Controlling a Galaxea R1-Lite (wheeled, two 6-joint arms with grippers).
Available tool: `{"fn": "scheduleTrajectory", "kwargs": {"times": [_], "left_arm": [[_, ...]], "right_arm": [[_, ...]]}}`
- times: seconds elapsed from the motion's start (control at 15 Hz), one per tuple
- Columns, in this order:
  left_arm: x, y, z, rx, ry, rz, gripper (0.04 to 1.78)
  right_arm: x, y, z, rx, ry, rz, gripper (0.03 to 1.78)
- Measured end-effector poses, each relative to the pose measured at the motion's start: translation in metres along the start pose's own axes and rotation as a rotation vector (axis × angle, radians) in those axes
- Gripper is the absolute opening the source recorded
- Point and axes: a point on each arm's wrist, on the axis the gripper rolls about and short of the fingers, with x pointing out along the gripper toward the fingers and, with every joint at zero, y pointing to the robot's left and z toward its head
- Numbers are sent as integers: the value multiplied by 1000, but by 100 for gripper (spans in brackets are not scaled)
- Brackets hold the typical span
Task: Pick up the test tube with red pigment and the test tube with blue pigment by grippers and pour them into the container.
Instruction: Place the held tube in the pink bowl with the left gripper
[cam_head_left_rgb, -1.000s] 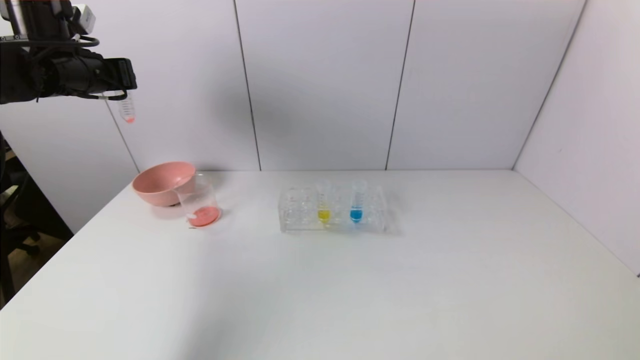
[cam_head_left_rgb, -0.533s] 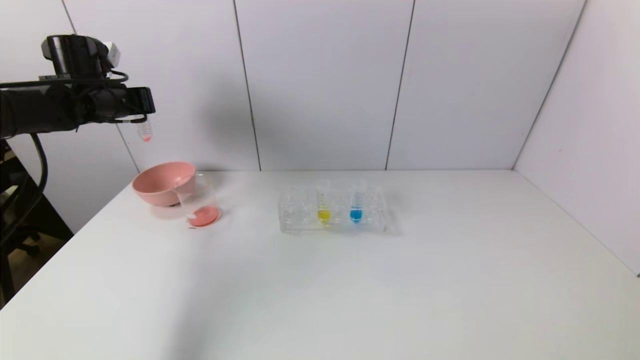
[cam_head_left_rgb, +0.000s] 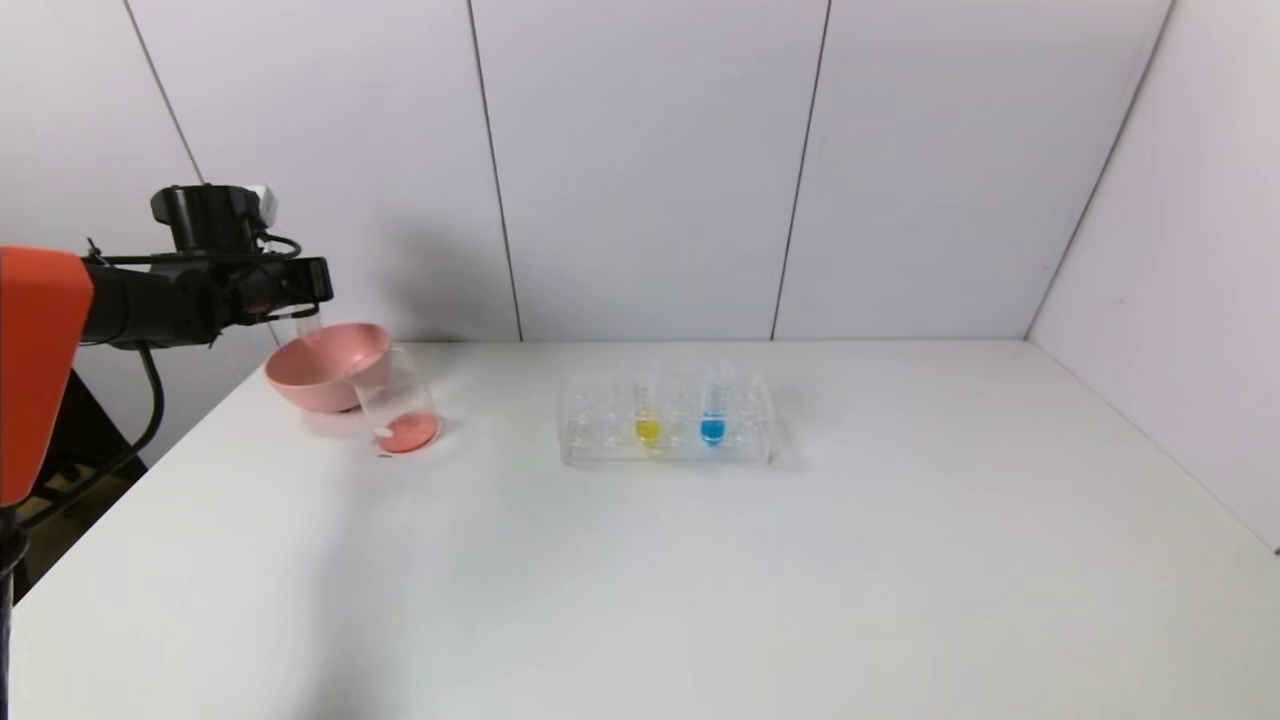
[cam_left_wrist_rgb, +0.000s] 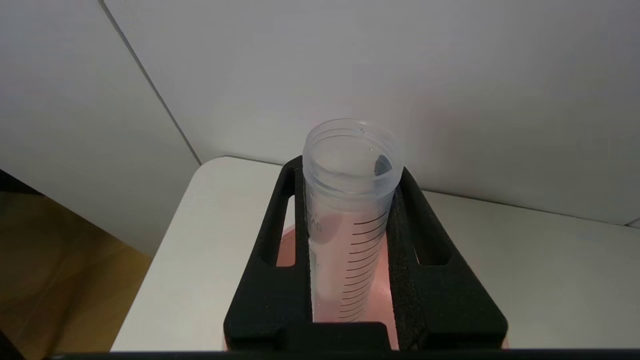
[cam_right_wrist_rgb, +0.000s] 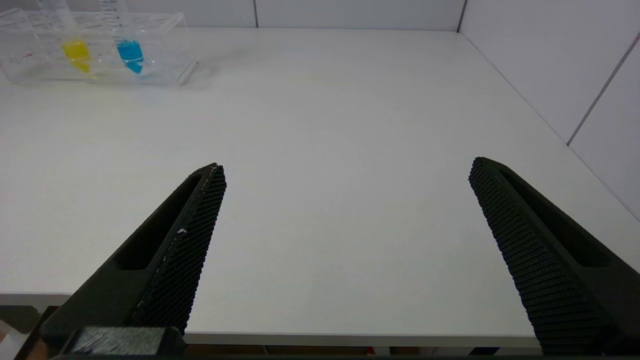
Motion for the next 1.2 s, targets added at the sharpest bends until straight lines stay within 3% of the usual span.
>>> {"fn": "scheduleTrajectory", "kwargs": {"times": [0.4, 0.87, 1.07, 1.2], "left_arm": [[14, 0, -28, 3, 52, -6, 45], [21, 7, -40, 6, 54, 3, 47], [21, 7, -39, 6, 55, -1, 64], [21, 7, -38, 6, 47, -9, 90]], "right_arm": [[0, 0, 0, 0, 0, 0, 177], [0, 0, 0, 0, 0, 0, 177], [0, 0, 0, 0, 0, 0, 178], [0, 0, 0, 0, 0, 0, 177]]}}
